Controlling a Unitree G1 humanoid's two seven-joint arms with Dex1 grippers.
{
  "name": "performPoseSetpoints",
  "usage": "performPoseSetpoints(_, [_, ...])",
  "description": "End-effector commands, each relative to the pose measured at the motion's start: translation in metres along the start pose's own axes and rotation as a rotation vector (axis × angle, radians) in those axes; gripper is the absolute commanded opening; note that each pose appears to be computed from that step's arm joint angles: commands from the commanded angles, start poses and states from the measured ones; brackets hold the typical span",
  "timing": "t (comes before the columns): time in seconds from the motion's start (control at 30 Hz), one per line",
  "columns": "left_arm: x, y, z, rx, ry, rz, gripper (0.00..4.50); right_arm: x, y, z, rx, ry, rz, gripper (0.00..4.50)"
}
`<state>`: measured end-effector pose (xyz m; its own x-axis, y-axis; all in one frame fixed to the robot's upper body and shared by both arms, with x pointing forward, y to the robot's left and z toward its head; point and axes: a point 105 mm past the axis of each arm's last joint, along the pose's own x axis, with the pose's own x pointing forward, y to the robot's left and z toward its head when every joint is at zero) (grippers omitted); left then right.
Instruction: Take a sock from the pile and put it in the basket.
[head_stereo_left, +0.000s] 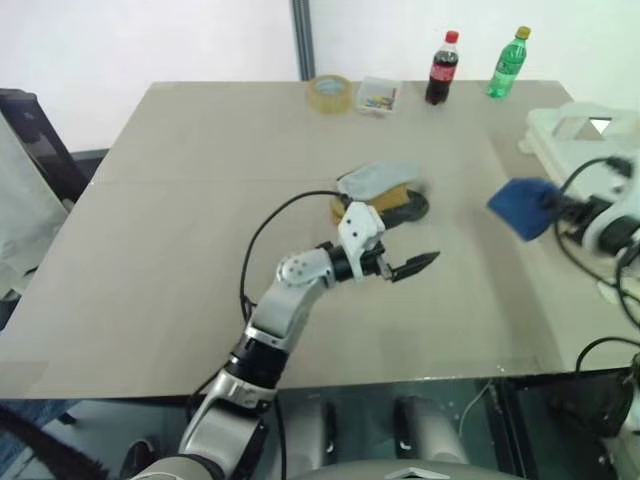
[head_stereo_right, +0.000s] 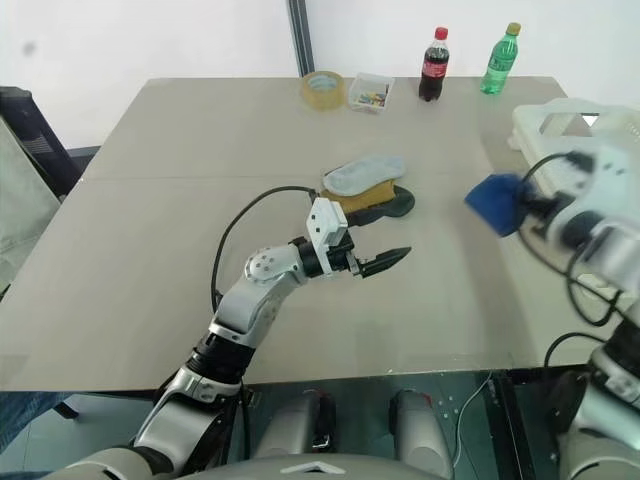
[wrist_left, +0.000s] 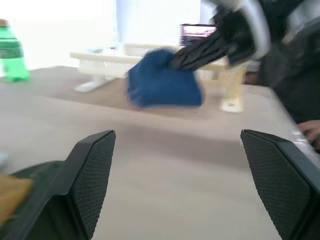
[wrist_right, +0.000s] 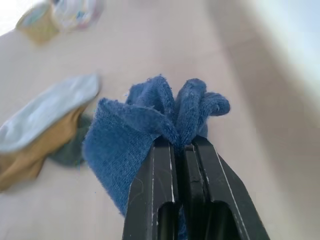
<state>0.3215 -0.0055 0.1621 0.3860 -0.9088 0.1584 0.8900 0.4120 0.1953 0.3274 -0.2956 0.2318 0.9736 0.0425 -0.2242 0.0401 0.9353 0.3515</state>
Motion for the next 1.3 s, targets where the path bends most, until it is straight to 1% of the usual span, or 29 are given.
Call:
performPoseSetpoints(0.03, [0.01, 0.004, 0.023, 0.021, -0.1, 0.024, 4.3, -0.009, -0.027, 0.032, 0.05, -0.085, -0.091, 0.1])
performPoseSetpoints(0.07, [0.012, 0.005, 0.024, 0.016, -0.108, 0.029, 4.3, -0.009, -0.032, 0.036, 0.057, -0.09, -0.107, 0.1])
performPoseSetpoints(0.17, [0.023, 0.006, 0.029, 0.041, -0.122, 0.032, 4.3, -0.007, -0.07, 0.051, 0.146, -0.114, -0.198, 0.1])
performPoseSetpoints(0.23, [0.029, 0.005, 0.032, 0.043, -0.134, 0.026, 4.3, -0.004, -0.089, 0.058, 0.192, -0.125, -0.23, 0.1])
performPoseSetpoints(0.4, [0.037, 0.0, 0.033, 0.05, -0.142, -0.001, 4.3, 0.009, -0.125, 0.06, 0.265, -0.15, -0.327, 0.1])
performPoseSetpoints(0.5, [0.039, -0.002, 0.032, 0.06, -0.136, -0.016, 4.3, 0.018, -0.136, 0.053, 0.311, -0.149, -0.349, 0.1])
performPoseSetpoints(0.6, [0.039, -0.003, 0.031, 0.062, -0.134, -0.022, 4.3, 0.025, -0.139, 0.04, 0.308, -0.106, -0.359, 1.12])
performPoseSetpoints(0.63, [0.038, -0.003, 0.03, 0.065, -0.13, -0.024, 4.3, 0.026, -0.14, 0.037, 0.291, -0.095, -0.361, 1.64])
performPoseSetpoints(0.67, [0.038, -0.003, 0.03, 0.068, -0.128, -0.025, 4.3, 0.028, -0.14, 0.037, 0.26, -0.09, -0.359, 2.04])
performPoseSetpoints(0.73, [0.037, -0.003, 0.028, 0.071, -0.124, -0.025, 4.3, 0.028, -0.142, 0.036, 0.142, -0.07, -0.368, 2.98])
performPoseSetpoints(0.77, [0.036, -0.003, 0.028, 0.072, -0.123, -0.024, 4.3, 0.028, -0.143, 0.036, 0.076, -0.057, -0.378, 3.37])
performPoseSetpoints(0.8, [0.036, -0.003, 0.028, 0.068, -0.123, -0.024, 4.3, 0.027, -0.145, 0.037, -0.021, -0.043, -0.39, 3.68])
performPoseSetpoints(0.87, [0.036, -0.004, 0.027, 0.067, -0.122, -0.025, 4.3, 0.025, -0.144, 0.041, -0.157, -0.034, -0.392, 3.68])
performPoseSetpoints(0.9, [0.036, -0.004, 0.027, 0.066, -0.122, -0.026, 4.3, 0.025, -0.142, 0.043, -0.191, -0.033, -0.38, 3.68])
performPoseSetpoints(1.03, [0.036, -0.008, 0.027, 0.058, -0.123, -0.05, 4.3, 0.018, -0.12, 0.057, -0.345, -0.034, -0.3, 3.68])
performPoseSetpoints(1.17, [0.035, -0.01, 0.025, 0.043, -0.116, -0.071, 4.3, 0.005, -0.087, 0.062, -0.426, -0.053, -0.17, 3.68])
performPoseSetpoints(1.3, [0.031, -0.011, 0.023, 0.014, -0.103, -0.087, 4.3, -0.011, -0.049, 0.055, -0.476, -0.052, 0.008, 3.68])
